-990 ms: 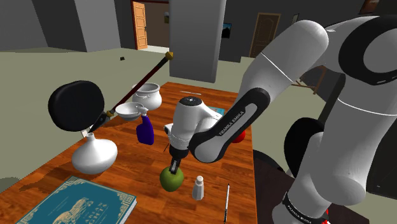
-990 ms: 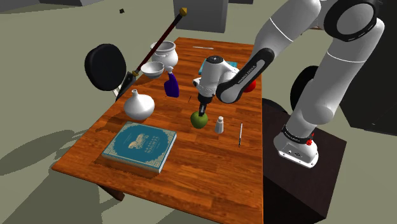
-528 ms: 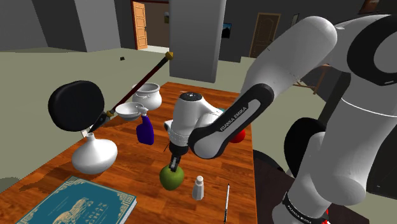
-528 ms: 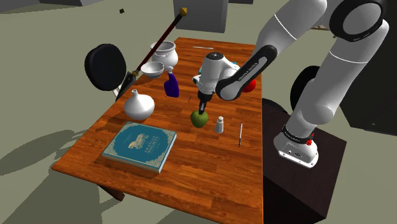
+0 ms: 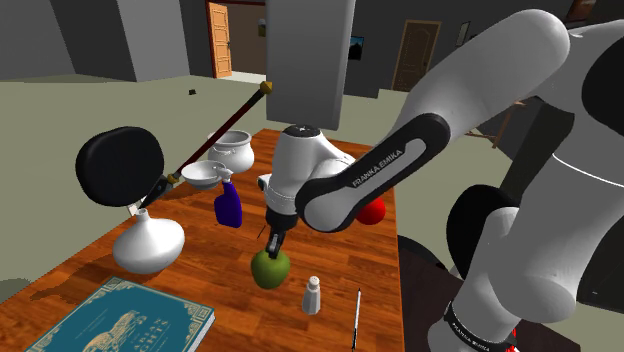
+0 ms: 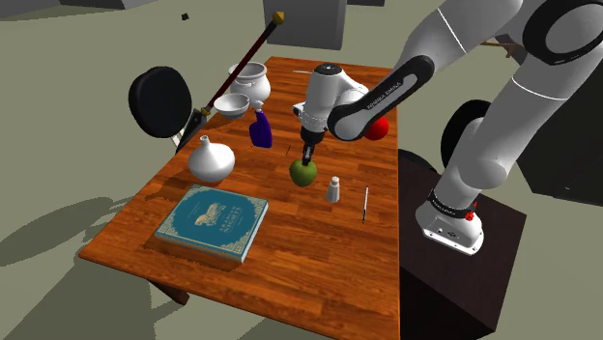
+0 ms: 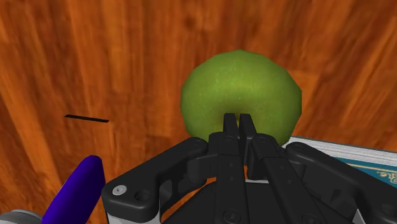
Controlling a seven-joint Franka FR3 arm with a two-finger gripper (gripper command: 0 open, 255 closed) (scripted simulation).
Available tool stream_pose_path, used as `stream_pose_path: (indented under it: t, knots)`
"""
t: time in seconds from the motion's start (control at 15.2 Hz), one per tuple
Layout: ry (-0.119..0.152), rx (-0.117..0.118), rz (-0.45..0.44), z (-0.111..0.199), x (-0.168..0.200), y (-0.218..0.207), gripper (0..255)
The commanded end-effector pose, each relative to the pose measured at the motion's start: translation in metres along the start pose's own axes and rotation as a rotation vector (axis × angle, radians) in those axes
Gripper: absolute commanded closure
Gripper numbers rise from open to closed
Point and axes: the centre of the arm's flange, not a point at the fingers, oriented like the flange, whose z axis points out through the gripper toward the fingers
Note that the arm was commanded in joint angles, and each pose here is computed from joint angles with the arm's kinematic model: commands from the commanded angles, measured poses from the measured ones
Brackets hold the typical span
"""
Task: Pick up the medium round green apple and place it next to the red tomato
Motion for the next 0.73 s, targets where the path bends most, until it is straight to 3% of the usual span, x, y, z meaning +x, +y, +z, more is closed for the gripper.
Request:
stream_pose_path:
  t: [0.0,0.66]
  knots:
    - [0.000,0.000,0.000,-0.011,0.002,0.001,255]
    - [0.000,0.000,0.000,-0.063,0.011,0.003,255]
